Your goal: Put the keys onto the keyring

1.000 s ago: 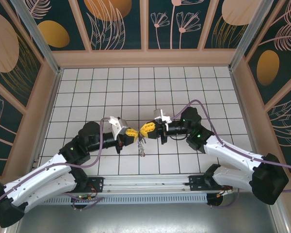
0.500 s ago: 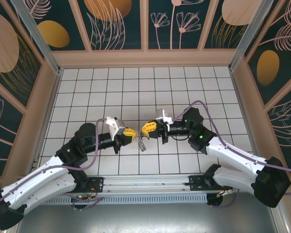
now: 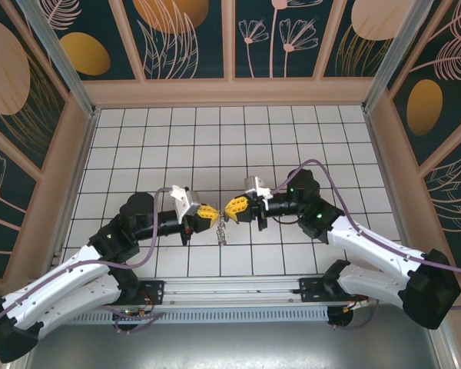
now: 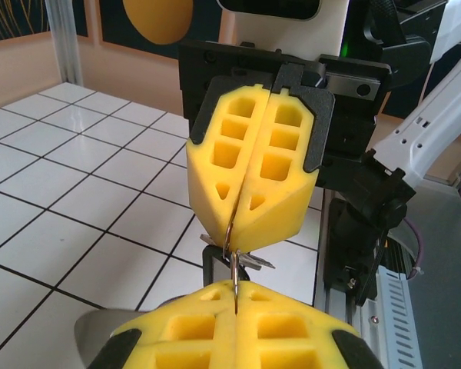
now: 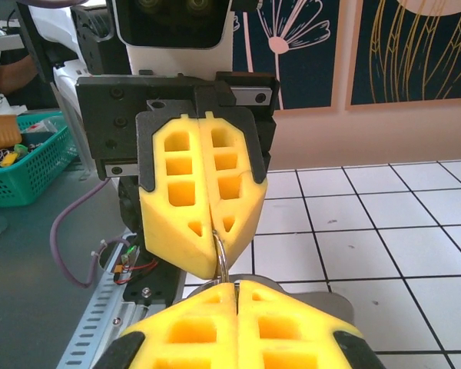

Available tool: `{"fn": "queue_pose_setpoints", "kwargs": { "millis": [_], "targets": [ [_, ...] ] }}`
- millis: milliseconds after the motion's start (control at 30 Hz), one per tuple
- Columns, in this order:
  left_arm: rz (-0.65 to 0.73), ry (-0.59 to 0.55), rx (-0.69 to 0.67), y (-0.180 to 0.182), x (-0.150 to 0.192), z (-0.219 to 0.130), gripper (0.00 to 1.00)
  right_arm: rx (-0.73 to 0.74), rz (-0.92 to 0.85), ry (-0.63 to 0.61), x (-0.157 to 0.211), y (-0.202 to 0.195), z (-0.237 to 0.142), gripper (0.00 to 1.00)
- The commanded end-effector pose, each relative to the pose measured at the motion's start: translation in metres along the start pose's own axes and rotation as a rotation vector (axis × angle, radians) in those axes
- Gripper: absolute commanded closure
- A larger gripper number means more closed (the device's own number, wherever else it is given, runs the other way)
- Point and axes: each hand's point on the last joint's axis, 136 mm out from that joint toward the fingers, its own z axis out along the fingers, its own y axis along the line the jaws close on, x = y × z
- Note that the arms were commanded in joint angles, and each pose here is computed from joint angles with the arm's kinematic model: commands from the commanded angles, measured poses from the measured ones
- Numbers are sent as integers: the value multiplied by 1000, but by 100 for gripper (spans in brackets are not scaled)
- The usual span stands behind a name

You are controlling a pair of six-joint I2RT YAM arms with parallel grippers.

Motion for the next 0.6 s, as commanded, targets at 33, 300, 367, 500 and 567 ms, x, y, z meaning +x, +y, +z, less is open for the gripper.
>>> {"fn": "queue_pose_setpoints", "kwargs": {
  "millis": [33,300,367,500,567],
  "targets": [
    [45,-38,26,-7,-19,-2,100,-48,-80,-53,-24,11,-3,100],
    [47,-31,31,-6,-18,0,100,-73,-88,-62,-28,18,-5,100],
    [47,-32,35,-7,-19,0,100,-75,-88,-65,-29,18,-5,100],
    [49,-33,35,-8,-20,-1,100,-80,-82,-64,-29,18,-4,100],
    [49,-33,35,-8,-20,-1,100,-82,-83,-66,-29,19,-4,100]
  ]
}}
